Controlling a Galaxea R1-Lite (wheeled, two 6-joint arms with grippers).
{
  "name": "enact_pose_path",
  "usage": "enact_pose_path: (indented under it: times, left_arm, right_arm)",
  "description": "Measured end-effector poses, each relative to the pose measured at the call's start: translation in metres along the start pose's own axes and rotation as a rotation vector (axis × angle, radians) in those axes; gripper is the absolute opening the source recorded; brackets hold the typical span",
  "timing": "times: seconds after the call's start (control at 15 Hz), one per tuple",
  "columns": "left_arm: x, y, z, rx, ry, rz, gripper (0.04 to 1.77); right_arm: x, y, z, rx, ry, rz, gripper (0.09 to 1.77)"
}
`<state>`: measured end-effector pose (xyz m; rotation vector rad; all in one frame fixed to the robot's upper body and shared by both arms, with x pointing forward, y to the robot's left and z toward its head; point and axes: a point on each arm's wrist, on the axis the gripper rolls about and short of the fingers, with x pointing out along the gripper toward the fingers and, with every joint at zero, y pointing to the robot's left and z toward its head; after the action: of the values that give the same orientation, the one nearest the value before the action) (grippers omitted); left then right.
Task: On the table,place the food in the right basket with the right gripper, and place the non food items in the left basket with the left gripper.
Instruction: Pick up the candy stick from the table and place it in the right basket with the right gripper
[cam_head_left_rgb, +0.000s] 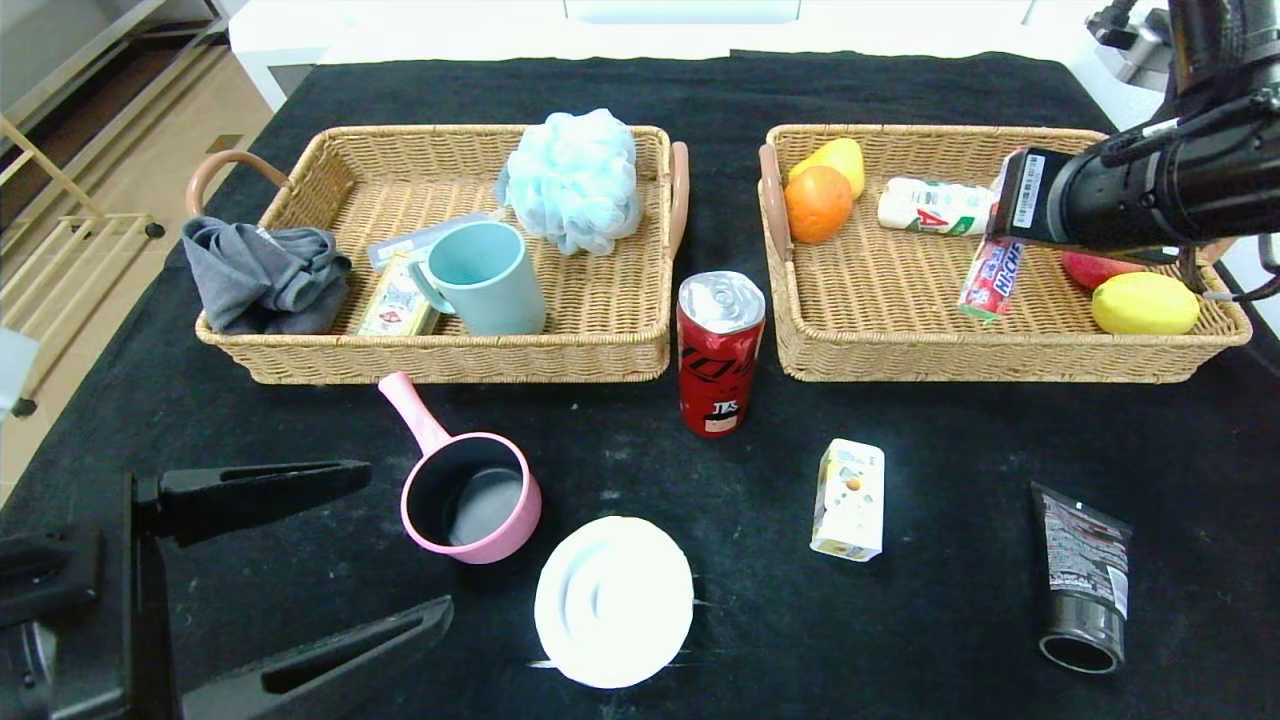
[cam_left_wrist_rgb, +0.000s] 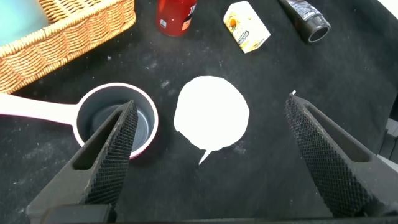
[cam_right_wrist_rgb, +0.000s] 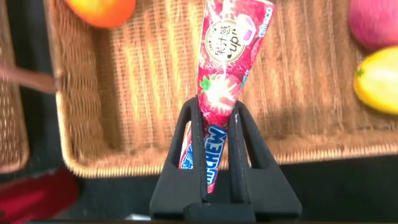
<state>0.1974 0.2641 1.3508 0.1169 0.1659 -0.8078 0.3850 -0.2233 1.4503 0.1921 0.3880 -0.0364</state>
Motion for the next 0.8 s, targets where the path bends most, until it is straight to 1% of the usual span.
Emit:
enact_pose_path:
  times: [0.2, 0.67, 0.8]
  left_arm:
    - [0.000, 0.000, 0.000, 0.001, -0.002, -0.001, 1.72]
    - [-0.001, 0.000, 0.000, 0.002, -0.001, -0.003, 1.72]
    - [-0.001, 0.000, 0.000, 0.002, -0.001, -0.004, 1.72]
  right_arm:
    - [0.010, 0.004, 0.004, 0.018, -0.044, 0.011, 0.31]
    - [0.038, 0.010, 0.006, 0.032, -0.117, 0.021, 0.31]
    - [0.046, 0.012, 0.004, 0.033, -0.123, 0.005, 0.31]
